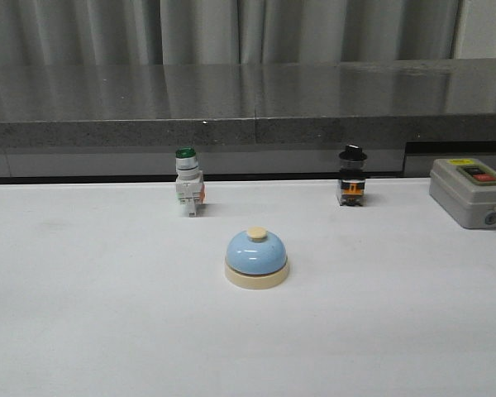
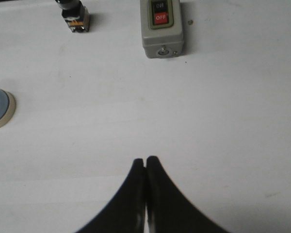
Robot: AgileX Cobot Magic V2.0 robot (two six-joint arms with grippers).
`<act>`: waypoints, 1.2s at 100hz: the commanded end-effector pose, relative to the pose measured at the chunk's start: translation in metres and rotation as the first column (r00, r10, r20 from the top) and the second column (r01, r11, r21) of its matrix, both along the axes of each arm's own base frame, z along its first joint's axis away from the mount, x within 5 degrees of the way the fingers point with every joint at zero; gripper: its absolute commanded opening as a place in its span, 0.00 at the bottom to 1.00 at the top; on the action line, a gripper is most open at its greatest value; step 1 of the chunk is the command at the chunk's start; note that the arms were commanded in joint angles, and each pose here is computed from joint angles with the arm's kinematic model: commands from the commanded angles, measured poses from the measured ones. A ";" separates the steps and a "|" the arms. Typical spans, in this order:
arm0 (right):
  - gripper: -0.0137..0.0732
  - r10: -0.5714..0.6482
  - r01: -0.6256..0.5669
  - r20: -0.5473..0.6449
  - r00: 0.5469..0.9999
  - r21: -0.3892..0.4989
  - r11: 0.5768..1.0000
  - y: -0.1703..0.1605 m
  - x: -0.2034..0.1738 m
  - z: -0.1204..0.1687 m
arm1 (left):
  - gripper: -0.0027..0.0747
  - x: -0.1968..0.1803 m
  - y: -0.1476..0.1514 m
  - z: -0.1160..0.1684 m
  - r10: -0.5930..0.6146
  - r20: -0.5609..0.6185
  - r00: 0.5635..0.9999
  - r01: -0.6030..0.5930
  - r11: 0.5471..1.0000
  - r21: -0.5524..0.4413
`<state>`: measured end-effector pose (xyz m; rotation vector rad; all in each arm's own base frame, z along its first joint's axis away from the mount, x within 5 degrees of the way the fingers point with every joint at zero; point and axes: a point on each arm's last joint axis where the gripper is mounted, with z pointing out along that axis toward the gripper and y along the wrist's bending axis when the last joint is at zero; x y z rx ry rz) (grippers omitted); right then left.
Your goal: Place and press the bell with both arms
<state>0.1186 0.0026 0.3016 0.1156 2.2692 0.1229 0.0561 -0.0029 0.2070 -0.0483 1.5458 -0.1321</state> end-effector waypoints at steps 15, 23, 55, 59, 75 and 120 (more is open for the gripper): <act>0.09 -0.018 0.016 0.224 0.974 0.008 1.000 0.001 -0.035 0.000 | 0.01 -0.001 0.000 -0.006 0.000 0.064 0.998 0.001 1.000 -0.016; 0.09 -0.021 0.020 0.282 0.959 0.007 1.000 0.001 -0.047 -0.009 | 0.01 -0.001 0.000 -0.006 0.000 0.064 0.998 0.001 1.000 -0.016; 0.09 -0.039 0.061 0.635 0.772 -0.012 0.998 -0.001 -0.080 -0.033 | 0.01 -0.001 0.000 -0.006 0.000 0.064 0.998 0.001 1.000 -0.016; 0.09 -0.040 0.069 0.680 0.732 -0.016 0.997 -0.002 -0.082 -0.037 | 0.01 -0.001 0.000 -0.006 0.000 0.064 0.998 0.001 1.000 -0.016; 0.09 -0.038 0.104 0.780 0.625 -0.035 0.994 -0.005 -0.073 -0.053 | 0.01 -0.001 0.000 -0.006 0.000 0.064 0.998 0.001 1.000 -0.016; 0.09 -0.037 0.106 0.732 0.680 -0.048 0.993 -0.005 -0.064 -0.089 | 0.01 -0.001 0.000 -0.006 0.000 0.064 0.998 0.001 1.000 -0.016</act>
